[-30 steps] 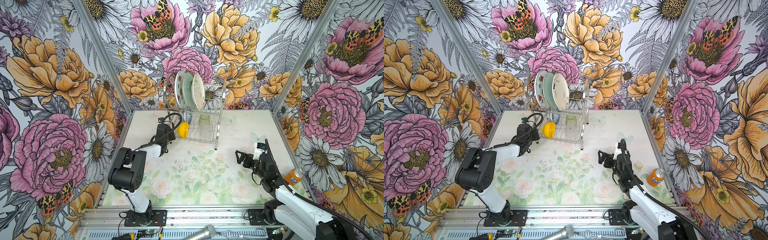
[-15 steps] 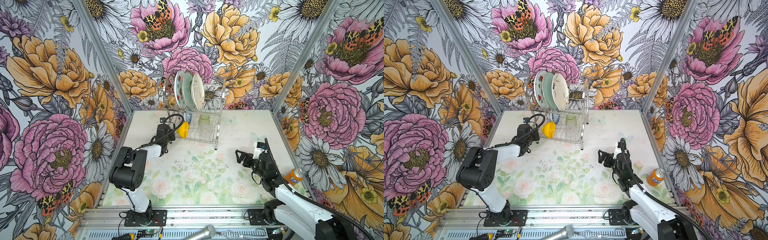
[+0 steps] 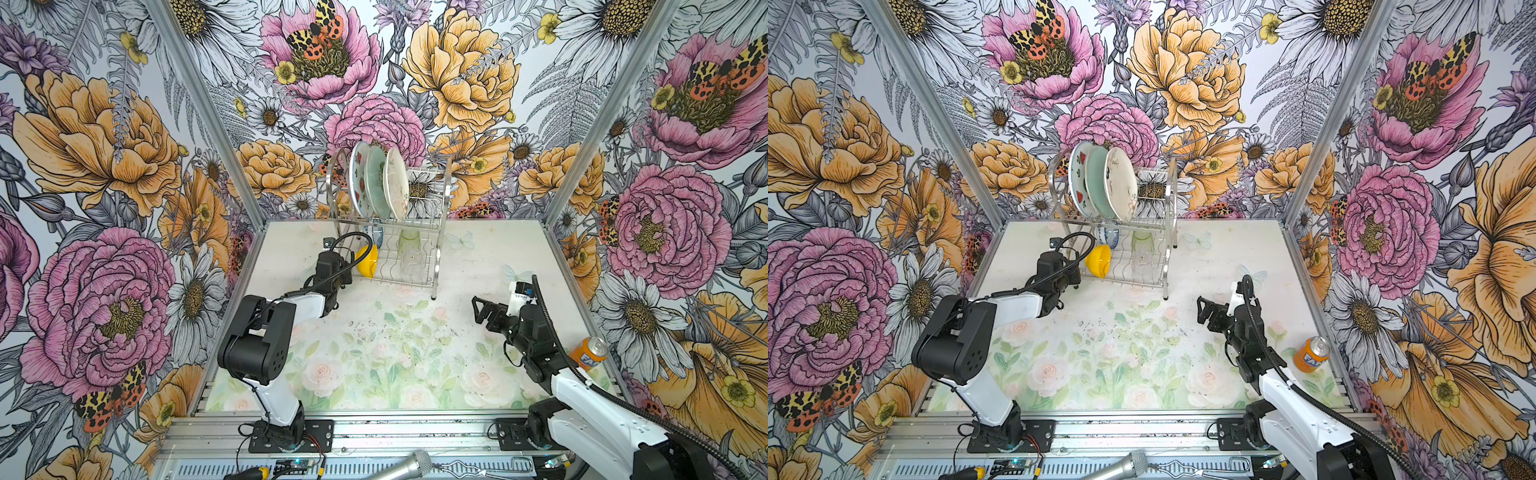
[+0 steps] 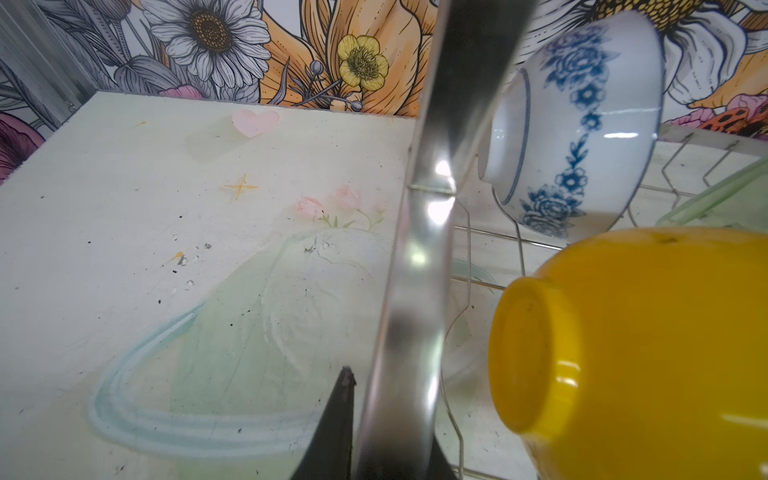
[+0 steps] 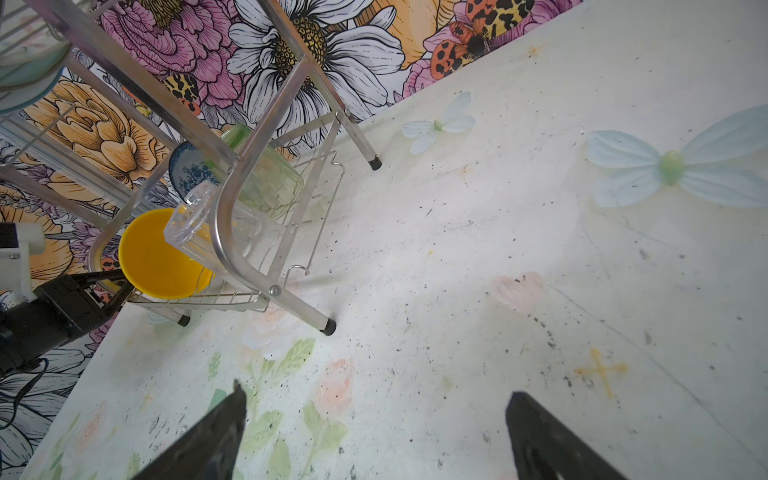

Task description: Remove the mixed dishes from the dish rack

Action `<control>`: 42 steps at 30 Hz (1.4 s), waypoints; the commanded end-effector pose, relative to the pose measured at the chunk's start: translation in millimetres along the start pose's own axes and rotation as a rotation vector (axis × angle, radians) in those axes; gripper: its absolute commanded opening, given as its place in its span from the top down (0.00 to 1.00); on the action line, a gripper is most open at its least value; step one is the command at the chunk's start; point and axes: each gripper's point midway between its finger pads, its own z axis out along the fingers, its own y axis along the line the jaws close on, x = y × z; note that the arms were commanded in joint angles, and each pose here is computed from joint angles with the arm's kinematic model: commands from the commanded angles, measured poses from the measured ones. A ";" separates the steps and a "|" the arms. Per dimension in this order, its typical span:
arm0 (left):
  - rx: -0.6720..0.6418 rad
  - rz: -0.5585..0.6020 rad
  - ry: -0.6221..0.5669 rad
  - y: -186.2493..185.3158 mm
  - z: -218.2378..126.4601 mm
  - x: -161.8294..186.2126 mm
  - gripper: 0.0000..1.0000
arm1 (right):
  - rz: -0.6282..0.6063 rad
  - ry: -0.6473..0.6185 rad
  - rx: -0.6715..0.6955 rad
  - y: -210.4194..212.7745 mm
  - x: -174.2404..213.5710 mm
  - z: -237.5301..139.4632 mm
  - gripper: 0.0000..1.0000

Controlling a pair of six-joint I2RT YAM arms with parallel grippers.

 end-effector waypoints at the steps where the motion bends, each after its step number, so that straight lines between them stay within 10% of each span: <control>1: 0.077 -0.085 -0.002 -21.5 -6.5 -2.3 0.94 | -0.017 -0.042 -0.027 11.4 -15.6 -2.5 0.01; 29: 0.186 -0.057 0.024 -84.5 -92.3 38.7 1.00 | -0.158 -0.020 -0.017 24.4 -13.8 -5.1 0.03; 42: 0.128 -0.084 -0.029 -54.7 -128.8 42.5 1.00 | -0.267 0.040 -0.076 57.1 -8.1 11.1 0.05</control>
